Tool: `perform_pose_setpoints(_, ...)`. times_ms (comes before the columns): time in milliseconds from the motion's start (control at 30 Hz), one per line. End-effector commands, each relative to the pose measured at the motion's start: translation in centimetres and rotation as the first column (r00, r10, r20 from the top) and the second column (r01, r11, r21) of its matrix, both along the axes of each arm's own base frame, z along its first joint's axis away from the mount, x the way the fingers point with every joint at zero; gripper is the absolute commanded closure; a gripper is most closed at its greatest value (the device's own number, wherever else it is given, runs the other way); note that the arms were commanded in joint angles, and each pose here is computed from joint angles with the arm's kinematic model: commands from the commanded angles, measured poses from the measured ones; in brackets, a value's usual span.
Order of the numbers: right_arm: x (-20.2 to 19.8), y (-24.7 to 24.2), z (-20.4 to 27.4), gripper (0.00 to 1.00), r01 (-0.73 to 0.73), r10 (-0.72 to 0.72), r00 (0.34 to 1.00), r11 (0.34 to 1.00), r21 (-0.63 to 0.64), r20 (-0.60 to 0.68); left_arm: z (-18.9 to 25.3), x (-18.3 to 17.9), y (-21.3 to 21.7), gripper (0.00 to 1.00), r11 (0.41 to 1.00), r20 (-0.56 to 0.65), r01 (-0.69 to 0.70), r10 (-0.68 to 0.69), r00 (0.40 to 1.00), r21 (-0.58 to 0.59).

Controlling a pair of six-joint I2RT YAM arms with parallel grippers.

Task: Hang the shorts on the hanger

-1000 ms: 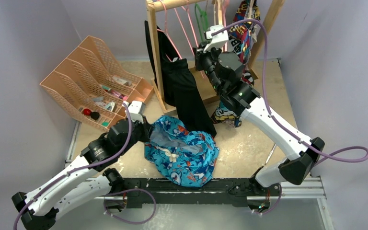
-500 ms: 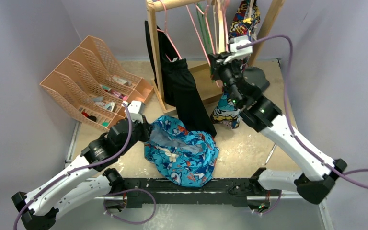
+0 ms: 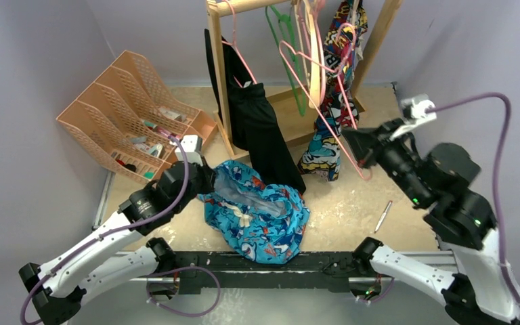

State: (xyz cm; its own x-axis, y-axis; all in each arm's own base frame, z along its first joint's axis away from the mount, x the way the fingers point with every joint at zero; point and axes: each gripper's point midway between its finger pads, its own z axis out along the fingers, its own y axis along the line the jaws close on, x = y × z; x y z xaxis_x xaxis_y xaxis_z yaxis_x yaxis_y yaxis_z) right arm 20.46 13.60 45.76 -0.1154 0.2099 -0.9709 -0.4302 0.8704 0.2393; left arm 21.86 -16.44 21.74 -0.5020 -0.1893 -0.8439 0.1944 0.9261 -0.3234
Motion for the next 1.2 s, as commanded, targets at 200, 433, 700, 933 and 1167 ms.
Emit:
perform_pose_setpoints(200, -7.9, -4.1, 2.0, 1.00, -0.108, 0.113, 0.993, 0.985, 0.134, -0.027, 5.2, 2.1, 0.4, 1.00, 0.966, 0.055, -0.172, 0.185, 0.981, -0.193)
perform_pose_setpoints(433, -10.1, -3.9, 1.3, 1.00, -0.205, 0.209, 0.977, 0.974, 0.098, -0.036, 5.1, 3.0, 0.1, 1.00, 0.964, 0.043, -0.205, 0.215, 0.976, -0.169)
perform_pose_setpoints(700, -12.8, -1.3, -1.0, 1.00, -0.411, 0.416, 0.904, 0.909, 0.066, -0.097, 5.8, 3.3, -0.7, 1.00, 0.959, 0.042, -0.195, 0.208, 0.977, -0.207)
perform_pose_setpoints(933, -14.5, 1.7, -4.6, 1.00, -0.565, 0.569, 0.795, 0.821, 0.086, -0.208, 7.3, 3.1, -0.6, 1.00, 0.951, 0.058, -0.186, 0.206, 0.977, -0.246)
perform_pose_setpoints(1167, -13.9, 3.2, -8.0, 1.00, -0.603, 0.584, 0.742, 0.796, 0.054, -0.329, 8.6, 2.7, -0.9, 1.00, 0.955, 0.057, -0.154, 0.174, 0.983, -0.253)
